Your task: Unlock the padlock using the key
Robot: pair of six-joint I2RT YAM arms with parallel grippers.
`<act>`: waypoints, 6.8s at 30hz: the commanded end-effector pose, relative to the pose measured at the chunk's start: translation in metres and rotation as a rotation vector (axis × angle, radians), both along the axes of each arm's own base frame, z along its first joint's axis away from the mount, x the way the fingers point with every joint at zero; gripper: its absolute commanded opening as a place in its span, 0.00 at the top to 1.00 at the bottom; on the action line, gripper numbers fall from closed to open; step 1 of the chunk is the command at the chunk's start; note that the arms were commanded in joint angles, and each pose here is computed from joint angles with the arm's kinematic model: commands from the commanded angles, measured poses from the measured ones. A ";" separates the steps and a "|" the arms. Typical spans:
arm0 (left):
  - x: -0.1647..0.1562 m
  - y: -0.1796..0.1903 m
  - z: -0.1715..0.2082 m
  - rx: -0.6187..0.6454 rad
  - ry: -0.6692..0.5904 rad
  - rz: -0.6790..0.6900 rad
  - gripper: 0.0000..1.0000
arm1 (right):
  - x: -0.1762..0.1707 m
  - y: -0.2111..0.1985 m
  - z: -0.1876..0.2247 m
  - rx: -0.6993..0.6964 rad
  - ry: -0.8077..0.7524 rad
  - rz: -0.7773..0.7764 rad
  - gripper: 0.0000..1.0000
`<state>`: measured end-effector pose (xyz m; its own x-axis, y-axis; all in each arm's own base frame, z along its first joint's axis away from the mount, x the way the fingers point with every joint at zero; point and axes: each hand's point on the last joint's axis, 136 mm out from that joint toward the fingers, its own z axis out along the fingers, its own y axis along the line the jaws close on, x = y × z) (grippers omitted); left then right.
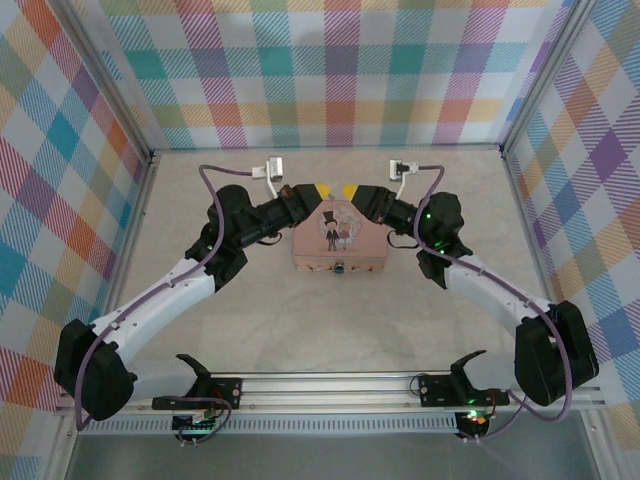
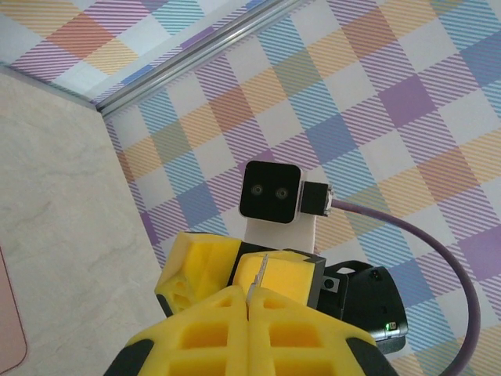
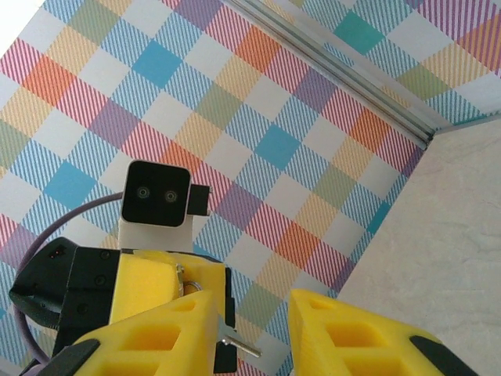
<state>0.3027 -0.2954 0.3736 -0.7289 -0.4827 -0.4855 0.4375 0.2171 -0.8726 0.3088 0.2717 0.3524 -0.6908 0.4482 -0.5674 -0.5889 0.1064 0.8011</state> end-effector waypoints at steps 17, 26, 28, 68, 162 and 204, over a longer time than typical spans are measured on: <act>-0.008 -0.004 0.007 -0.032 -0.013 -0.021 1.00 | -0.016 0.015 0.048 0.085 -0.131 0.088 0.70; -0.010 -0.006 0.007 -0.035 -0.015 -0.031 1.00 | -0.011 0.019 0.044 0.074 -0.117 0.088 0.87; -0.011 -0.007 0.007 -0.033 -0.016 -0.039 1.00 | -0.009 0.020 0.044 0.071 -0.116 0.085 0.91; -0.054 -0.009 -0.006 0.295 -0.017 -0.565 0.68 | -0.053 0.011 0.024 -0.235 -0.077 0.670 1.00; -0.033 -0.009 0.027 0.101 -0.144 -0.288 1.00 | -0.033 0.012 0.037 -0.021 -0.140 0.194 0.79; 0.030 0.082 -0.038 0.314 0.166 0.236 0.48 | 0.021 -0.038 0.004 -0.791 -0.341 -0.274 1.00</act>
<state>0.3253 -0.2310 0.3448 -0.7252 -0.4565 -0.5155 0.2862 0.4810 -0.8287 0.3136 0.2594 0.3719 -0.4509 0.1130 -0.8854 -0.7178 0.5436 0.4350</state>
